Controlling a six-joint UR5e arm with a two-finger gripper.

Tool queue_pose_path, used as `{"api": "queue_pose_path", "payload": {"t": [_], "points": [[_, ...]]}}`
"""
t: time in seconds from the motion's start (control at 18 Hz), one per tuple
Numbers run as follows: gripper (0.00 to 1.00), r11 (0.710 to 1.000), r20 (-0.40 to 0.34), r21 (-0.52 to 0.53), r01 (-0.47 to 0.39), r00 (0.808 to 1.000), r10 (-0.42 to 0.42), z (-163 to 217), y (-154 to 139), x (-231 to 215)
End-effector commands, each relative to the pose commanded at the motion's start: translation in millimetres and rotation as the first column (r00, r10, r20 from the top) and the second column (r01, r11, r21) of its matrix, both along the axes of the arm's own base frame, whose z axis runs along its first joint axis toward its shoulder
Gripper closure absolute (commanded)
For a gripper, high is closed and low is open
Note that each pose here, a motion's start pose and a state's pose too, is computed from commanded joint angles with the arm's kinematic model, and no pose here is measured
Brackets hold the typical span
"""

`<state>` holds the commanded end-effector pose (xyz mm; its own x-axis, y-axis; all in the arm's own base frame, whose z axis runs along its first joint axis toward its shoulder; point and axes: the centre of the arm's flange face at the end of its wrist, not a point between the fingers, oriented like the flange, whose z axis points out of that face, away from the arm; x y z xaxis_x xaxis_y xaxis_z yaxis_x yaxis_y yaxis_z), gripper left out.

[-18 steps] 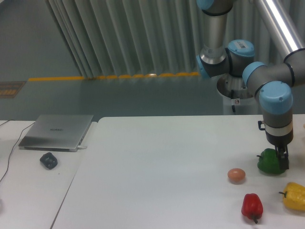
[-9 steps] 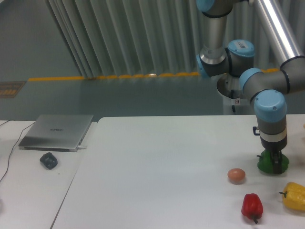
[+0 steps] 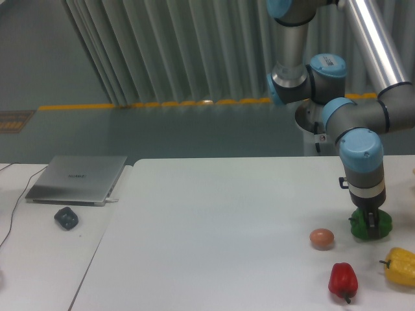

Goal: Place the green peppers in a basket
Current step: 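Lift the green pepper and carry it off the table edge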

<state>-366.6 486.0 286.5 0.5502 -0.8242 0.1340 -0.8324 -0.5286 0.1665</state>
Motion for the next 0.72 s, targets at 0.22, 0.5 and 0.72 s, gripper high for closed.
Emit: {"api": "queue_pose_path", "payload": {"t": [0.22, 0.5, 0.72], "points": [[0.70, 1.000, -0.016, 0.017, -0.012, 1.000, 0.013, 30.3, -1.8, -8.7], [0.66, 0.997, -0.048, 0.058, -0.048, 0.998, 0.051, 88.6, -9.3, -37.5], [0.67, 0.995, -0.058, 0.073, -0.071, 0.995, 0.075, 102.5, -28.6, -54.8]]}}
